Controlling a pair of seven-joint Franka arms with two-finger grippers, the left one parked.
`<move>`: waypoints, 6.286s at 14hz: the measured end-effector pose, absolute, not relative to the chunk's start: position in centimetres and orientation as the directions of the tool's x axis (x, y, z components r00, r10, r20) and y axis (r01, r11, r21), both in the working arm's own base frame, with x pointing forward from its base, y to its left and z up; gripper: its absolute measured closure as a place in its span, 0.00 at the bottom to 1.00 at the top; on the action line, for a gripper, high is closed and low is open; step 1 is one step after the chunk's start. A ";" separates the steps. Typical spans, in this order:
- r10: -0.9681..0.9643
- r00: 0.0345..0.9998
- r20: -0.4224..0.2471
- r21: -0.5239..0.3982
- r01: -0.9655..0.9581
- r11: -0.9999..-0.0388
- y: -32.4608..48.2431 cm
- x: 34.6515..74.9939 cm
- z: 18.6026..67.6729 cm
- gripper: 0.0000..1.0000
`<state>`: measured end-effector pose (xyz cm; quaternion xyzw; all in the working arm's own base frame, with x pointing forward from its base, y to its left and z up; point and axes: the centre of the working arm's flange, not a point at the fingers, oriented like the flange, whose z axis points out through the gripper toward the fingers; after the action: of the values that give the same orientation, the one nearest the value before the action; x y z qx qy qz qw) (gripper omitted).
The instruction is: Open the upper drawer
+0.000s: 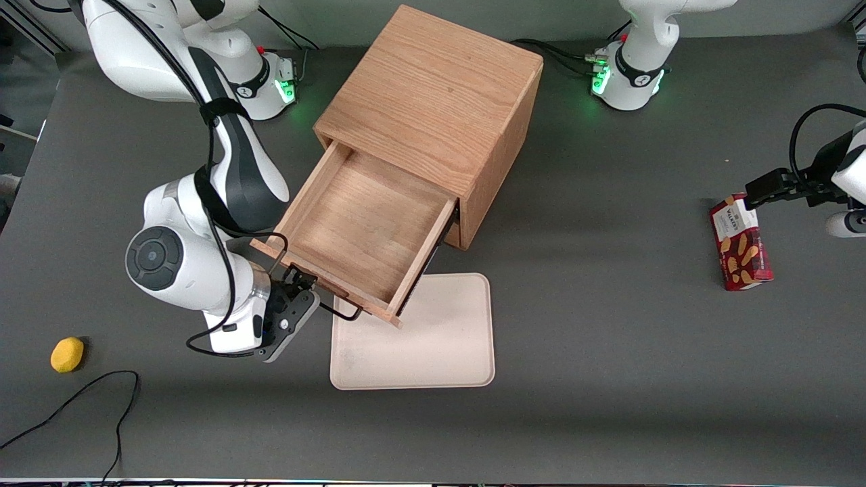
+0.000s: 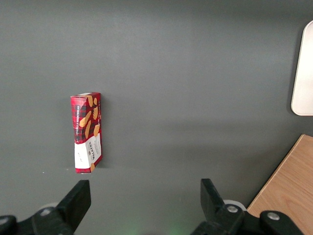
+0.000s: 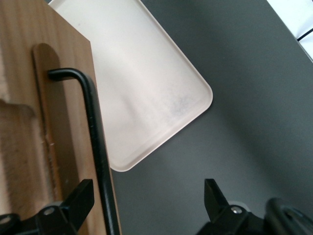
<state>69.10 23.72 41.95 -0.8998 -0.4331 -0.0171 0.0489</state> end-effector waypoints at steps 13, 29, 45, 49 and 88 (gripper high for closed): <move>0.692 0.715 0.099 -0.069 0.699 -0.712 21.3 65.7 53.7 0.00; 0.409 0.905 0.121 -0.051 0.417 -0.908 7.9 58.2 62.3 0.00; 0.096 0.995 0.042 0.061 0.093 -0.994 0.5 57.1 61.5 0.00; 0.002 0.999 0.038 0.024 0.001 -1.000 -3.0 57.0 61.2 0.00; -0.036 0.998 0.041 0.011 -0.037 -0.999 -3.3 56.2 61.4 0.00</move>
<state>56.20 -3.33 61.40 -0.9996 0.0182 -0.0206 -0.0060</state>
